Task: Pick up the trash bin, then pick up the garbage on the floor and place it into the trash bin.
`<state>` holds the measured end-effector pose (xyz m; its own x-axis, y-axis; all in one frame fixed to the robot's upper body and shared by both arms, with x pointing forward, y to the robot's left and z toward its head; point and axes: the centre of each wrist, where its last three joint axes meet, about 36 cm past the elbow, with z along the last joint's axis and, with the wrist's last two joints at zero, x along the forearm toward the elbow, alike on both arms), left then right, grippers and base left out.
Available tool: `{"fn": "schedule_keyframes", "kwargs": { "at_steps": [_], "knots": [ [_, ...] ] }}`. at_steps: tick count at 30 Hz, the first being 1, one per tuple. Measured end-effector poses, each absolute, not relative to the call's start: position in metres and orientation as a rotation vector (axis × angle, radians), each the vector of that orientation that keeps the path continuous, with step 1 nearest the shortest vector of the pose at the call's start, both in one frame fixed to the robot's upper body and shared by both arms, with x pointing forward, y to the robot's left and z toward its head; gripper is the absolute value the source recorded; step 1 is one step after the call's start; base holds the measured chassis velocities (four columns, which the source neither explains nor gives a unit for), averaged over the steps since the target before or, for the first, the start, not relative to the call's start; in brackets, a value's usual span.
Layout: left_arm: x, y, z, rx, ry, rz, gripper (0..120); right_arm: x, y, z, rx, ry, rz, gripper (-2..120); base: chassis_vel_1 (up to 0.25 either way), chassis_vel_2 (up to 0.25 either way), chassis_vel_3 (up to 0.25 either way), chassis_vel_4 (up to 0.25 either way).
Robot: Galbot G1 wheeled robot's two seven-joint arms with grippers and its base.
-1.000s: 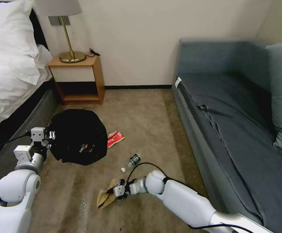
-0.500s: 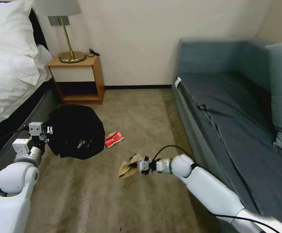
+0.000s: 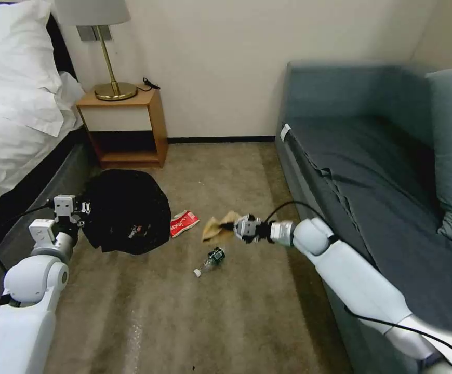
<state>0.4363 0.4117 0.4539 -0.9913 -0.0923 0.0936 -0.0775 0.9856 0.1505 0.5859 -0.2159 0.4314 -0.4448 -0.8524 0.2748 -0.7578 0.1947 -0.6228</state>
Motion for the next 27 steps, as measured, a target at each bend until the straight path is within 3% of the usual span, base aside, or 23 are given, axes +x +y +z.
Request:
{"fn": "schedule_keyframes", "kwargs": {
  "at_steps": [6, 9, 11, 15, 17, 27],
  "knots": [
    [0.439, 0.412, 0.451, 0.109, -3.027, -0.219, 4, 0.595, -0.198, 0.488, -1.549, 2.267, -1.033, 0, 0.0, 0.0, 0.0, 0.0],
    [0.439, 0.41, 0.45, 0.098, -3.029, -0.218, 4, 0.596, -0.191, 0.494, -1.558, 2.248, -1.032, 0, 0.0, 0.0, 0.0, 0.0],
    [0.439, 0.405, 0.446, 0.08, -3.028, -0.202, 4, 0.609, -0.16, 0.526, -1.57, 2.17, -1.031, 0, 0.0, 0.0, 0.0, 0.0],
    [0.439, 0.401, 0.445, 0.071, -3.03, -0.2, 4, 0.617, -0.132, 0.539, -1.596, 2.126, -1.005, 0, 0.0, 0.0, 0.0, 0.0],
    [0.439, 0.398, 0.448, 0.065, -3.039, -0.197, 4, 0.622, -0.092, 0.555, -1.628, 2.064, -0.974, 0, 0.0, 0.0, 0.0, 0.0],
    [0.438, 0.394, 0.456, 0.072, -3.054, -0.197, 4, 0.615, -0.025, 0.545, -1.731, 2.002, -0.94, 0, 0.0, 0.0, 0.0, 0.0]
  ]
}}
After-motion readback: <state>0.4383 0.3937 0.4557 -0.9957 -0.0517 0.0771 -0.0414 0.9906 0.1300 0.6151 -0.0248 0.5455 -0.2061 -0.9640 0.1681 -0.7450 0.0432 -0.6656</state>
